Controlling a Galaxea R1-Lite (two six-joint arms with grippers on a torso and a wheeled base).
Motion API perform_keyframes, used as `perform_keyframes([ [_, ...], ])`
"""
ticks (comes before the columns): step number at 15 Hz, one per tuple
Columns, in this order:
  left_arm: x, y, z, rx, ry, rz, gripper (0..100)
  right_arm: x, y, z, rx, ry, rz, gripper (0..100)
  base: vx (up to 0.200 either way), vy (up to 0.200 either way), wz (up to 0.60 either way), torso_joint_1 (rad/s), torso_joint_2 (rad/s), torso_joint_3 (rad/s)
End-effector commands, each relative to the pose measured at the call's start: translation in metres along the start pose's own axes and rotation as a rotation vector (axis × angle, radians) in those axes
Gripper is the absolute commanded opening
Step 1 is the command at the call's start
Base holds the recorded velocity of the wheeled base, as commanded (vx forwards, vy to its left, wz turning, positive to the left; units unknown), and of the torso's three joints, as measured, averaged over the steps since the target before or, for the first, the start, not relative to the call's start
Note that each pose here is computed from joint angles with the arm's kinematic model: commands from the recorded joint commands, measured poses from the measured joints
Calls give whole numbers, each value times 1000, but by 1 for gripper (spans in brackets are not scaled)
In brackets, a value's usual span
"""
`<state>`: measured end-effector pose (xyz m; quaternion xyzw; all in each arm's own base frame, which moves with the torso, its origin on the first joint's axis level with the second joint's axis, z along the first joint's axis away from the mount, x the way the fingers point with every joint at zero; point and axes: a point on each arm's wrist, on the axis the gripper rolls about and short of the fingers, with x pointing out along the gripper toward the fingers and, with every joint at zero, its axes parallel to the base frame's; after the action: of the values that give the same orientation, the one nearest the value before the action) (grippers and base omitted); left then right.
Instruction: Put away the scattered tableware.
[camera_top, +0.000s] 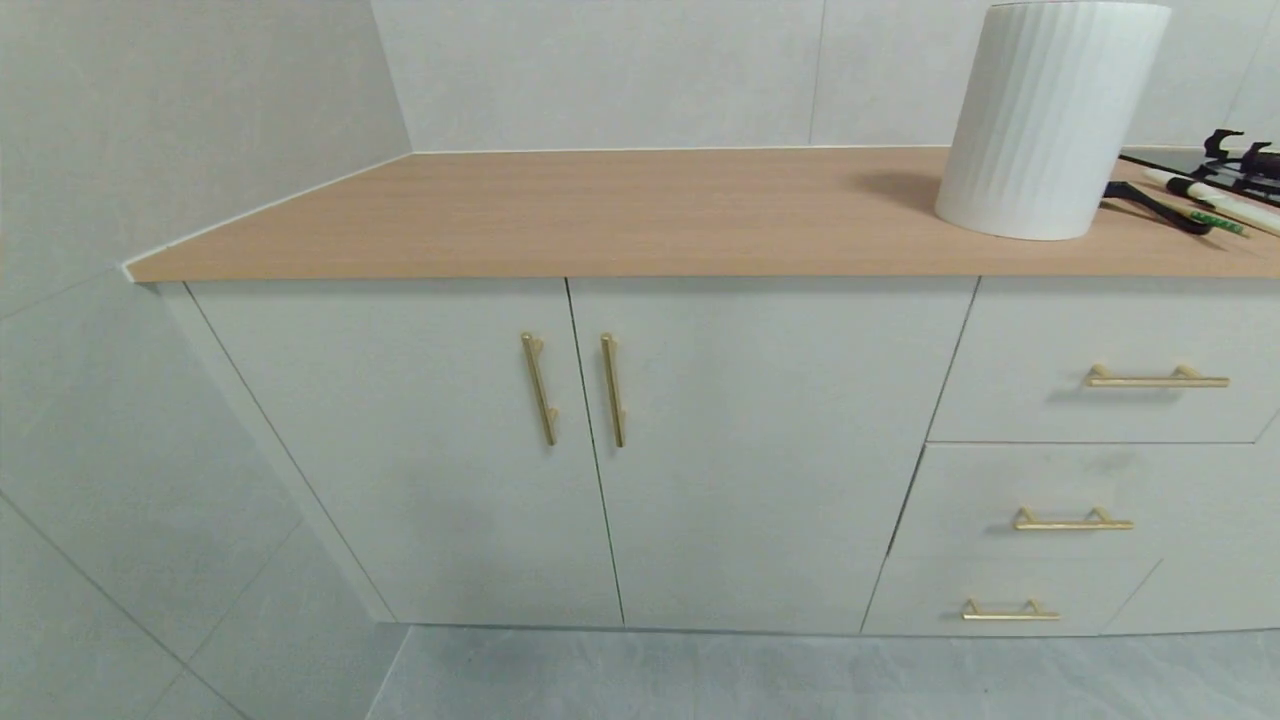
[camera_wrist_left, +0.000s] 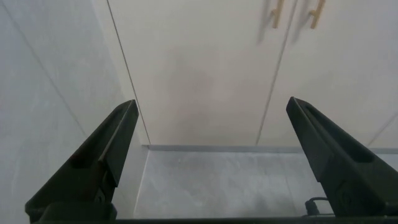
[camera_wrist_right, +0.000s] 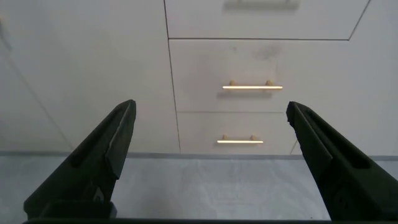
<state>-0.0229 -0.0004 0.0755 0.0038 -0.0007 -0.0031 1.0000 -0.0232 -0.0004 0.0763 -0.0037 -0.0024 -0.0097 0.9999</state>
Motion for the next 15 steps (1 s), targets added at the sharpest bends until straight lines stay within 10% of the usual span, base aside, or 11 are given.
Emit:
perform_keyframes([
  [1, 0, 0, 0, 0, 1, 0, 100, 0, 0, 0, 0, 0, -1, 100, 0, -200, 0, 2, 2, 2],
  [15, 0, 0, 0, 5, 0, -1, 100, 0, 0, 0, 0, 2, -1, 100, 0, -100, 0, -1, 1, 1],
])
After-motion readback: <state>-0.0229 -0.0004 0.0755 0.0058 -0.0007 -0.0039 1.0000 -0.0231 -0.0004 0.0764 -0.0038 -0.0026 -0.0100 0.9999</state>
